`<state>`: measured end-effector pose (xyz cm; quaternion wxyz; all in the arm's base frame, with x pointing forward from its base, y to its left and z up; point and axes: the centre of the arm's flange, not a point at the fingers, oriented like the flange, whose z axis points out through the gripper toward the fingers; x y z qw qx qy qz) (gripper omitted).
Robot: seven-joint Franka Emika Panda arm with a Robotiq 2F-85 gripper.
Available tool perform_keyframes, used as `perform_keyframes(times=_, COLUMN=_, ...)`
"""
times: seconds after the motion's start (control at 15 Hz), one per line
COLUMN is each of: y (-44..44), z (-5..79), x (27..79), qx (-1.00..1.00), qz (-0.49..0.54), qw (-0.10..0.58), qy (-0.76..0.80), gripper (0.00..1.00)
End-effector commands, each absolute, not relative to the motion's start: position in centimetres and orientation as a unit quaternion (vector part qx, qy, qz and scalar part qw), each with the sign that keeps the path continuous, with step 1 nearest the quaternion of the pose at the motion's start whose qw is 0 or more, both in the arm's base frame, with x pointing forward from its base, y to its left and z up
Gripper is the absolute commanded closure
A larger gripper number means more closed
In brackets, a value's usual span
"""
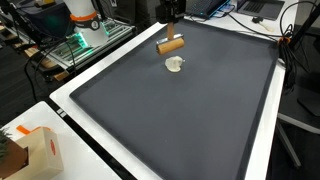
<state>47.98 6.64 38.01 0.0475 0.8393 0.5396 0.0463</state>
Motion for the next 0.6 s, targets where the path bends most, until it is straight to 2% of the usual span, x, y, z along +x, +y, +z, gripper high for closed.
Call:
perform_keyframes(times=0.0, y=5.4, z=36.4, x=48.2, qx=0.831, qz=0.057, qw=0.042, qy=0.552, gripper=0.76)
perform_keyframes(times=0.53, y=4.8, z=34.2, x=49.1, qx=0.822, qz=0.053, qw=0.049, qy=0.565, gripper=0.76)
